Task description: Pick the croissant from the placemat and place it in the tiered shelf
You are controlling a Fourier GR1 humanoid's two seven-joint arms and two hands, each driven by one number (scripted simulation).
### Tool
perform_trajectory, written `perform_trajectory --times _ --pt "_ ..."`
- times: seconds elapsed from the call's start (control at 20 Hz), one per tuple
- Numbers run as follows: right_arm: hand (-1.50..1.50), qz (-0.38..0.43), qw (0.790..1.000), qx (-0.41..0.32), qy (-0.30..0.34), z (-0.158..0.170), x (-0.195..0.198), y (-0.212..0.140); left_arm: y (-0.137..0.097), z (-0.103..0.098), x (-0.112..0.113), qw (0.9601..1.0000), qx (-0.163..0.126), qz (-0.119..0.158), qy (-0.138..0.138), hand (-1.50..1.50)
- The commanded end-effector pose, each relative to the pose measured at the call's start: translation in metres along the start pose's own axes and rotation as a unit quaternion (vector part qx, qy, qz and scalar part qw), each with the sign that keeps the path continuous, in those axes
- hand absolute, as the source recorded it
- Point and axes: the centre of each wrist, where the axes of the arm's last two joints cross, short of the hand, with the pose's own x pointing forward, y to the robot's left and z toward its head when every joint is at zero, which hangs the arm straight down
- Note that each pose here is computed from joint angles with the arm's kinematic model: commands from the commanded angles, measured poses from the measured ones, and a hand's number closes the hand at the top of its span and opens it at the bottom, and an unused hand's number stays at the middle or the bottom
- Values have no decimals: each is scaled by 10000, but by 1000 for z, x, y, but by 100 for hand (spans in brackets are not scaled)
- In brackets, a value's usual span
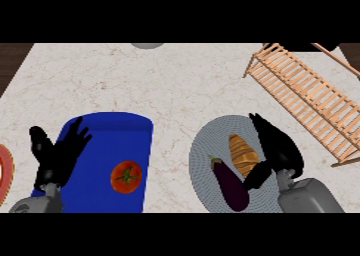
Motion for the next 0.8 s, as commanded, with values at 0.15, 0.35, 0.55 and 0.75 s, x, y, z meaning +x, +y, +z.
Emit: perform_trajectory --times 0.15,0.35,0.55,0.75 --pt "-150 -132 9997 -113 -155 -7 9 20 -5 0 6 9998 68 -84 164 0" --pt "-150 -139 9996 -49 -228 -30 0 18 12 -4 0 9998 2 -111 182 0" --pt "-150 -135 9988 36 -474 -30 1 27 -5 15 -13 9998 49 -69 178 0" --pt "150 1007 9864 824 -1004 -26 -3 40 -2 7 -11 9999 -28 -55 124 0"
